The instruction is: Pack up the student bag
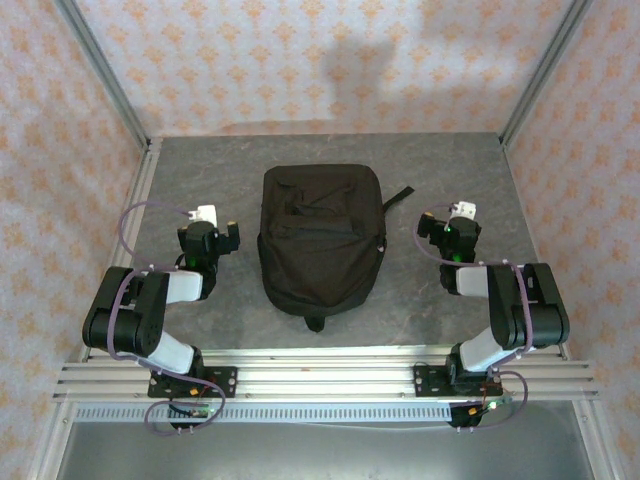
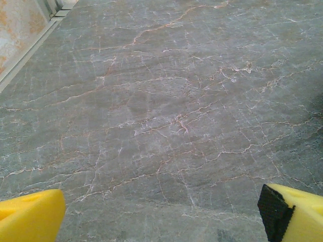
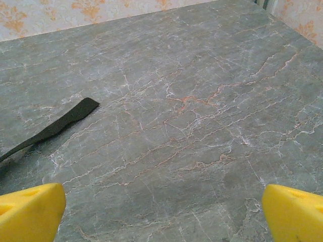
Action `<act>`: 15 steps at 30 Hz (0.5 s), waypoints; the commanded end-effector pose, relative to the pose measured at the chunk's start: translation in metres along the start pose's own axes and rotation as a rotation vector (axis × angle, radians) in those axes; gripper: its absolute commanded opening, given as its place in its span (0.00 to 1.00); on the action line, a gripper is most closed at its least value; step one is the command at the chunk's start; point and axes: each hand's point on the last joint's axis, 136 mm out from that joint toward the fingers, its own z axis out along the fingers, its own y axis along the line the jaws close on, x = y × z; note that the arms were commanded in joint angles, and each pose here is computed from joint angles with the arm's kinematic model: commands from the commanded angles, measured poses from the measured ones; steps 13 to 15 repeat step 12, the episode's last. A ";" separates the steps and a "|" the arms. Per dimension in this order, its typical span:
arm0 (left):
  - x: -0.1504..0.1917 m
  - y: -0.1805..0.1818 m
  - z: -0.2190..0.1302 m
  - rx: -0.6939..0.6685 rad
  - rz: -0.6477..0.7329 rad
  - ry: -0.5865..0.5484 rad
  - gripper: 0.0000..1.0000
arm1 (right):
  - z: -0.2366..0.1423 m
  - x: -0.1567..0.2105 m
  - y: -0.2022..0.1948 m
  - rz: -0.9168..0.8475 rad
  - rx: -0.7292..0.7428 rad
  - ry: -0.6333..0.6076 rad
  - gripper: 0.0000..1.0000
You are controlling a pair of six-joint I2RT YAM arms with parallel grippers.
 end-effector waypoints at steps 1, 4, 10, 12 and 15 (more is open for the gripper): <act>-0.020 -0.002 0.000 0.008 -0.003 -0.057 1.00 | -0.002 0.000 -0.004 -0.011 0.018 -0.003 0.99; -0.020 -0.002 0.000 0.009 -0.002 -0.057 1.00 | -0.002 0.000 -0.004 -0.011 0.019 -0.003 0.99; -0.020 -0.002 0.000 0.012 -0.005 -0.057 1.00 | -0.002 0.000 -0.004 -0.010 0.019 -0.003 0.99; -0.020 -0.002 0.000 0.012 -0.006 -0.056 1.00 | -0.002 -0.001 -0.004 -0.010 0.019 -0.004 0.99; -0.020 -0.002 0.000 0.012 -0.006 -0.056 1.00 | -0.002 -0.001 -0.004 -0.010 0.019 -0.004 0.99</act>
